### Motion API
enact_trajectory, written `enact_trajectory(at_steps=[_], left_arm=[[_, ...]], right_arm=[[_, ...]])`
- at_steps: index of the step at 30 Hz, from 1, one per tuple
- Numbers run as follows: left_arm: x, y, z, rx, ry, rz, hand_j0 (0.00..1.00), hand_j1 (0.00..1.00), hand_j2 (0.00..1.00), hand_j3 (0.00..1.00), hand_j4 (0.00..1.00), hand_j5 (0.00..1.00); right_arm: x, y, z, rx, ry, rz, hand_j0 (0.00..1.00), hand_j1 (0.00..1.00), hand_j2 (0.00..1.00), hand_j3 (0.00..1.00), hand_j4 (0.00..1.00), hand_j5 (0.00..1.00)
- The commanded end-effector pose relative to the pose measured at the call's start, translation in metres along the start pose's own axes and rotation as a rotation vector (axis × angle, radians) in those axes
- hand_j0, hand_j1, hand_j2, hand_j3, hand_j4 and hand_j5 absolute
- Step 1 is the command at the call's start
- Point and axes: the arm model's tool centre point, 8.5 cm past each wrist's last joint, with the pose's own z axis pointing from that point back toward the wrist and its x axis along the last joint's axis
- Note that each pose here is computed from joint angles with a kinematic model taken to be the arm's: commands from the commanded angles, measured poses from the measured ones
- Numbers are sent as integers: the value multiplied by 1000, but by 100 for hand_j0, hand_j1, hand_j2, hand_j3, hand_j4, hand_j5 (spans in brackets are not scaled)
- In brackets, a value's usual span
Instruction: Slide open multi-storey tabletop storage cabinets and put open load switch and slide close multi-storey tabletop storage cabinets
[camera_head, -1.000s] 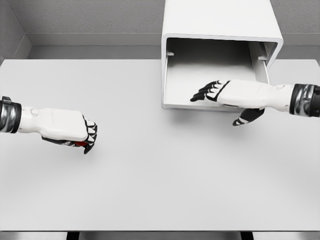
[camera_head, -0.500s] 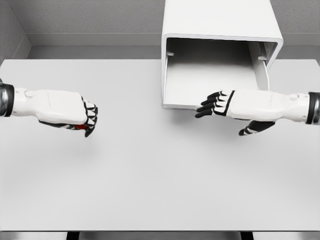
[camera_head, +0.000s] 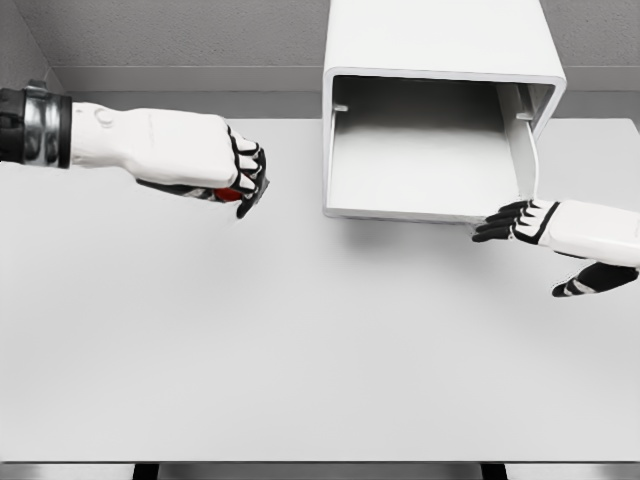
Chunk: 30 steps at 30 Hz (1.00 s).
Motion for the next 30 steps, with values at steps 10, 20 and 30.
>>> enact_trajectory(at_steps=[10, 20, 30], left_arm=[[4, 28, -39, 79, -93, -4, 42, 42, 42, 42, 42, 42], [-1, 31, -42, 84, -85, -2, 42, 42, 42, 42, 42, 42], [-10, 16, -19, 57, -28, 26, 42, 42, 42, 42, 42, 42]], right_arm=[[-6, 19, 37, -8, 96, -61, 54, 54, 54, 54, 54, 54], [-6, 22, 37, -6, 97, -67, 75, 75, 75, 75, 75, 75], [-7, 18, 39, -14, 102, -60, 79, 79, 79, 79, 79, 79]])
